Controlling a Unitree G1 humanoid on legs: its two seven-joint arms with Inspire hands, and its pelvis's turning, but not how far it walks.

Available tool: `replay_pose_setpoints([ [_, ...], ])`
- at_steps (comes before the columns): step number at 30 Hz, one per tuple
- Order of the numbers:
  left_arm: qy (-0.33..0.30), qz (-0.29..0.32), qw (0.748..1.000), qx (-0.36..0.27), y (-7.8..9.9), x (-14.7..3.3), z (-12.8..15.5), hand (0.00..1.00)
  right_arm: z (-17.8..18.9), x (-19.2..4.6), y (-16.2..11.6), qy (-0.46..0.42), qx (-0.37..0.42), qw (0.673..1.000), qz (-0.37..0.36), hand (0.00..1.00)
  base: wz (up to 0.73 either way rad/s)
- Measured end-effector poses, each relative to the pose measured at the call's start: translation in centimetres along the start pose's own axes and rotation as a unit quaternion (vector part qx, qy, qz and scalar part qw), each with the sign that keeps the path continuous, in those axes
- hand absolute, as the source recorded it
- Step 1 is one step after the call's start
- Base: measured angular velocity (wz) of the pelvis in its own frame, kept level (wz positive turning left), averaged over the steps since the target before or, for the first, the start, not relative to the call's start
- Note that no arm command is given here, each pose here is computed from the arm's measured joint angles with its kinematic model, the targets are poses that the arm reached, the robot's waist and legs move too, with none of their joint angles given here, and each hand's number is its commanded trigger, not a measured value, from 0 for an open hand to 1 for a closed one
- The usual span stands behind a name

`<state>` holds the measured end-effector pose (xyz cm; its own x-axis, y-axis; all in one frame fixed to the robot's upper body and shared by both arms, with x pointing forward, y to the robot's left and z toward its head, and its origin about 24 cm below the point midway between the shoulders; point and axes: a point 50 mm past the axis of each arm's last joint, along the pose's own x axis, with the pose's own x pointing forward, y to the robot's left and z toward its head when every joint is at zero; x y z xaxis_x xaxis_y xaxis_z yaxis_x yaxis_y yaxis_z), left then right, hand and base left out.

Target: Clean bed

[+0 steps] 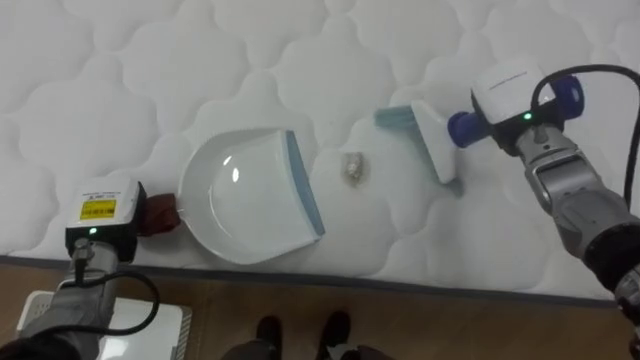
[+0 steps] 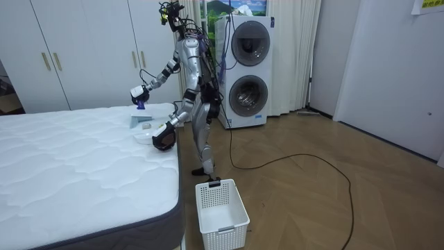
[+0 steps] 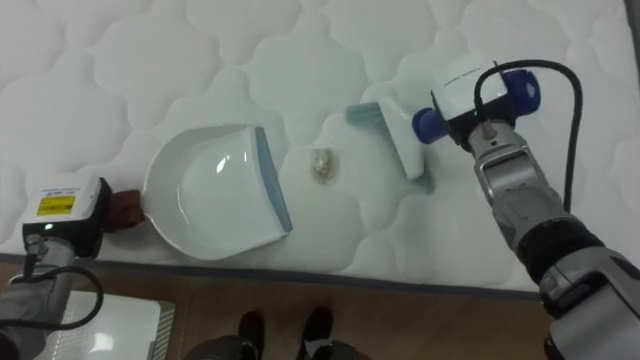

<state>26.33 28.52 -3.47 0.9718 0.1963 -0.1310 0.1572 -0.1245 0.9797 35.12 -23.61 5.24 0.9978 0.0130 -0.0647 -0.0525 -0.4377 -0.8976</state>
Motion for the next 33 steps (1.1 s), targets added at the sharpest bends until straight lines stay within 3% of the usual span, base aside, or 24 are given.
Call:
replay_pose_setpoints([
  [13,-0.009,-0.006,1.000,-0.005,0.1,0.1,0.4,1.00,0.6,0.3,-0.4,0.011,0.137,0.989,0.053,1.00,0.00],
  [23,-0.010,-0.009,1.000,-0.002,-0.2,-0.1,0.4,1.00,4.8,0.3,-0.5,-0.047,0.301,0.942,0.139,1.00,-0.01],
  [33,-0.012,-0.011,1.000,0.000,-0.3,-0.1,0.6,1.00,6.6,0.2,-1.0,-0.094,0.306,0.931,0.178,1.00,0.00],
])
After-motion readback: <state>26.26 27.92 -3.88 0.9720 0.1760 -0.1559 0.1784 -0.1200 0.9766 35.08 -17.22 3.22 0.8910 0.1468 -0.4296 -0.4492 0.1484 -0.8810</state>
